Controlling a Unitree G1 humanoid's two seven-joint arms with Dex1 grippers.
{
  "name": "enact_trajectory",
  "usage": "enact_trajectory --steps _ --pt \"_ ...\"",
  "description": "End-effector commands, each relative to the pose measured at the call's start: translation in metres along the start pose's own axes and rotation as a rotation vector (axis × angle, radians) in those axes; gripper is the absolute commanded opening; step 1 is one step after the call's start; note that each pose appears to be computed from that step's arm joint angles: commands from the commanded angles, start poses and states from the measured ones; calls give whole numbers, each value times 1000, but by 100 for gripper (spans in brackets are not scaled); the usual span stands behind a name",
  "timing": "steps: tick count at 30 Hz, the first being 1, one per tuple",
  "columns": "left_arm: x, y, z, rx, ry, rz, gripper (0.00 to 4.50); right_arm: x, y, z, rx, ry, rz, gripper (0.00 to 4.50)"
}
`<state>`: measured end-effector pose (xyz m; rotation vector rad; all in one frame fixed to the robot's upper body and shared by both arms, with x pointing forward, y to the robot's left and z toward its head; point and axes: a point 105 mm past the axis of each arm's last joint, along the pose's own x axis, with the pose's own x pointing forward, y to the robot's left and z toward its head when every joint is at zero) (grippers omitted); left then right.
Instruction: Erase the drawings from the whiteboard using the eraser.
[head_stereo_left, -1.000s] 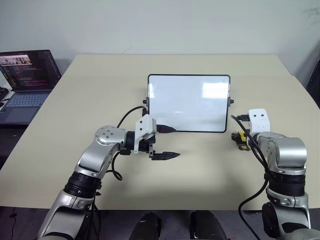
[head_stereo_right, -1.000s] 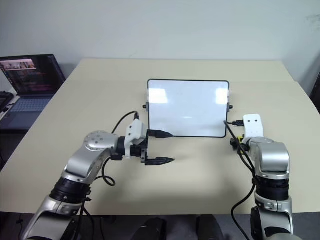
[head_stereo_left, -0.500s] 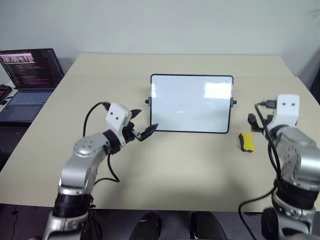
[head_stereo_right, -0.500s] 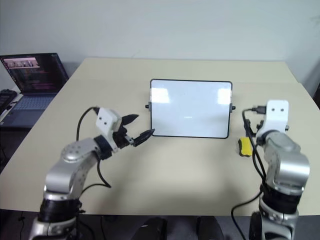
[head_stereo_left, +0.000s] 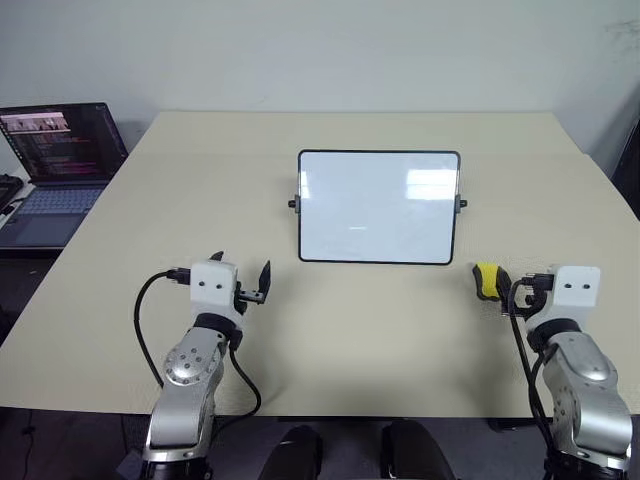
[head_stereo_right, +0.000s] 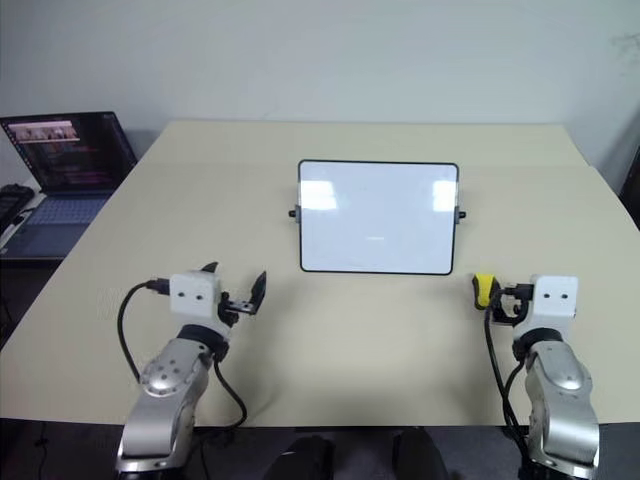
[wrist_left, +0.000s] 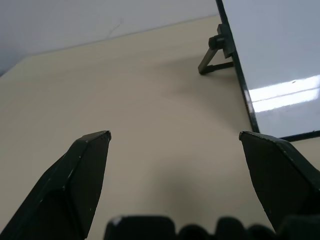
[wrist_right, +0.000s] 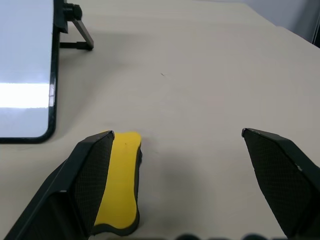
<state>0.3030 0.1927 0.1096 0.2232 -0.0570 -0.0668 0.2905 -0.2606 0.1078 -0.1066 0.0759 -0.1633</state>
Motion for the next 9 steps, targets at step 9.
enact_trajectory --steps 9 --pt "-7 -2 10 5 -22 -45 450 -12 -3 12 -5 -27 -18 446"
